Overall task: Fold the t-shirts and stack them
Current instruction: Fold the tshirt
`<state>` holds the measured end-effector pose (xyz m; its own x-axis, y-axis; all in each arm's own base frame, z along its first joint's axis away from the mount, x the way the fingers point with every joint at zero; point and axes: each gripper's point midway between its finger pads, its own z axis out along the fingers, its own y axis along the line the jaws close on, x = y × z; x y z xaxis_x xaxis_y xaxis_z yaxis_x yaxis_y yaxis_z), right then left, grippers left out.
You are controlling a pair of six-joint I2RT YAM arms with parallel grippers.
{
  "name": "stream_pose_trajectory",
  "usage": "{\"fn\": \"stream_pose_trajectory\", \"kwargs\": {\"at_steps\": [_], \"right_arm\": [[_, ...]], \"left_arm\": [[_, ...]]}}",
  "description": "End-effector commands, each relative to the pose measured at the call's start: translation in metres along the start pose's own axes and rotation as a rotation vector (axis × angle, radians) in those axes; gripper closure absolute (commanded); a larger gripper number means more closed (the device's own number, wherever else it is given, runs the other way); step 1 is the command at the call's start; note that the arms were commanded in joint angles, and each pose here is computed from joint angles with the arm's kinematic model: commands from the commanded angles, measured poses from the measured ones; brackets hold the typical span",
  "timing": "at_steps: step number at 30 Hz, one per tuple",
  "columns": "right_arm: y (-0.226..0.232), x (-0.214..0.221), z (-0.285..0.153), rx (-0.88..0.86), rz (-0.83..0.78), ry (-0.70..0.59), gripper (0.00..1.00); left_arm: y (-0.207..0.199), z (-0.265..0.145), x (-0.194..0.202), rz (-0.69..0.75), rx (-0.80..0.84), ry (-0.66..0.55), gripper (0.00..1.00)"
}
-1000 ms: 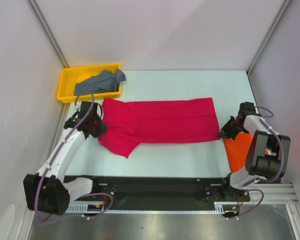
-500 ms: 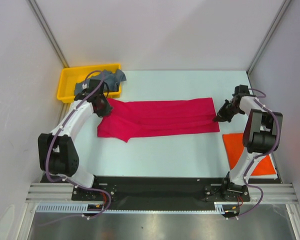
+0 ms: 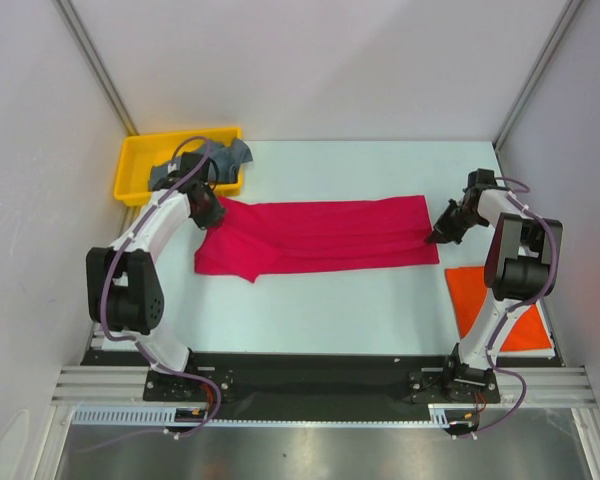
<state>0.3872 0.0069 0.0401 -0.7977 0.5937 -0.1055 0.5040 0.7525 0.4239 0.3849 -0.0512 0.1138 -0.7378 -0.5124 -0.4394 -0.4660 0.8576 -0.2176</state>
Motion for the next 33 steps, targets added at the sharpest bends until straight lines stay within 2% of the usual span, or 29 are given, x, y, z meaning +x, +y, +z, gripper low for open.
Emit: {"fn": "stream_pose_trajectory", "kwargs": {"at_steps": [1,33], "right_arm": [[0.000,-0.013,0.001,0.008,0.000,-0.019,1.00],[0.004,-0.039,0.008,0.020,0.042,-0.058,1.00]], "left_arm": [[-0.014,-0.004,-0.025,0.015,0.042,-0.049,1.00],[-0.007,0.029,-0.040,0.000,0.013,0.008,1.00]]}}
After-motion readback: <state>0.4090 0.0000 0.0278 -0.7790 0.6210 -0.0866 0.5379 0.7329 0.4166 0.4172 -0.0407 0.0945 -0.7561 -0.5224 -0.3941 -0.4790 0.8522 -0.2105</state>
